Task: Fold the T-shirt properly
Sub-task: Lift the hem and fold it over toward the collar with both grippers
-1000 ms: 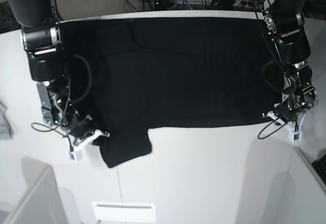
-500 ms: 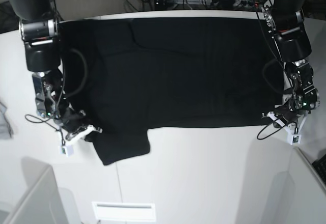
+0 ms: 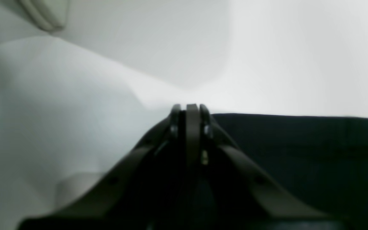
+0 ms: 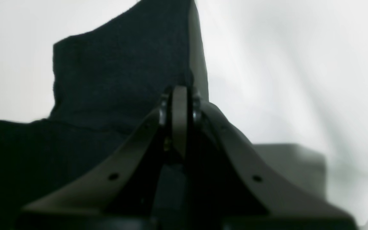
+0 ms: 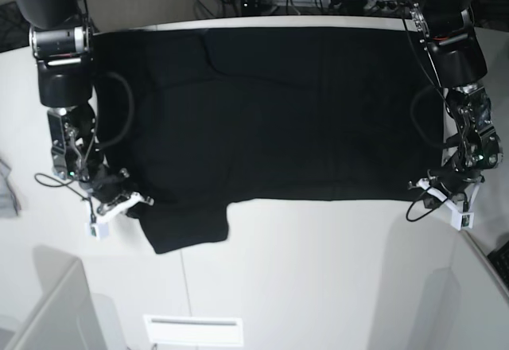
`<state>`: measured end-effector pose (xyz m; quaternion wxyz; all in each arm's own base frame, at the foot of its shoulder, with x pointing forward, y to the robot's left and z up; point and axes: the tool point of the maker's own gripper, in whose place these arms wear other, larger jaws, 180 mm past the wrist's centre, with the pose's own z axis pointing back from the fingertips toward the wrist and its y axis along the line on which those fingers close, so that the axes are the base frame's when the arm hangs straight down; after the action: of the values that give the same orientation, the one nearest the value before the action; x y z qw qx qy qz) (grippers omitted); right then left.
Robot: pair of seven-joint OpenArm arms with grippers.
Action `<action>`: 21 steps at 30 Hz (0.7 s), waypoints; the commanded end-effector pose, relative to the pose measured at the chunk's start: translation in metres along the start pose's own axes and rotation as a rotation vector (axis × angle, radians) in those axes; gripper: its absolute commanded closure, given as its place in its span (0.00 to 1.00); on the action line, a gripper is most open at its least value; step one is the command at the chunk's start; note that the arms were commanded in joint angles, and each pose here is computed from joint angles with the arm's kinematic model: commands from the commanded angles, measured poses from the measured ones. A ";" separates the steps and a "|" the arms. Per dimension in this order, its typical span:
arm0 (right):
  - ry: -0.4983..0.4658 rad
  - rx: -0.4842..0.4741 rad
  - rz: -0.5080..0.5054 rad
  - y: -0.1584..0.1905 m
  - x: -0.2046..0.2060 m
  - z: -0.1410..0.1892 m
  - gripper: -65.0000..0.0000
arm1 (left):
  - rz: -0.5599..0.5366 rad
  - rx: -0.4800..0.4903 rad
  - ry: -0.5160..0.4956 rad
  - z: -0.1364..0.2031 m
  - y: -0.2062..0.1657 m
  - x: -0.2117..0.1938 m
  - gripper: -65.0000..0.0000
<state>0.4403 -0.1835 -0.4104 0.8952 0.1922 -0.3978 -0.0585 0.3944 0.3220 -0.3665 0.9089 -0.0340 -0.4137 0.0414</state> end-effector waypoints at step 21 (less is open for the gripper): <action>-0.078 0.029 0.052 0.006 0.015 0.019 1.00 | -0.058 0.024 -0.033 0.039 0.021 0.010 1.00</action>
<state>0.4243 -0.1827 -0.4051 0.8900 0.1912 -0.4121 -0.0383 0.3621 0.3364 -0.3560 0.9142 -0.0202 -0.4040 0.0253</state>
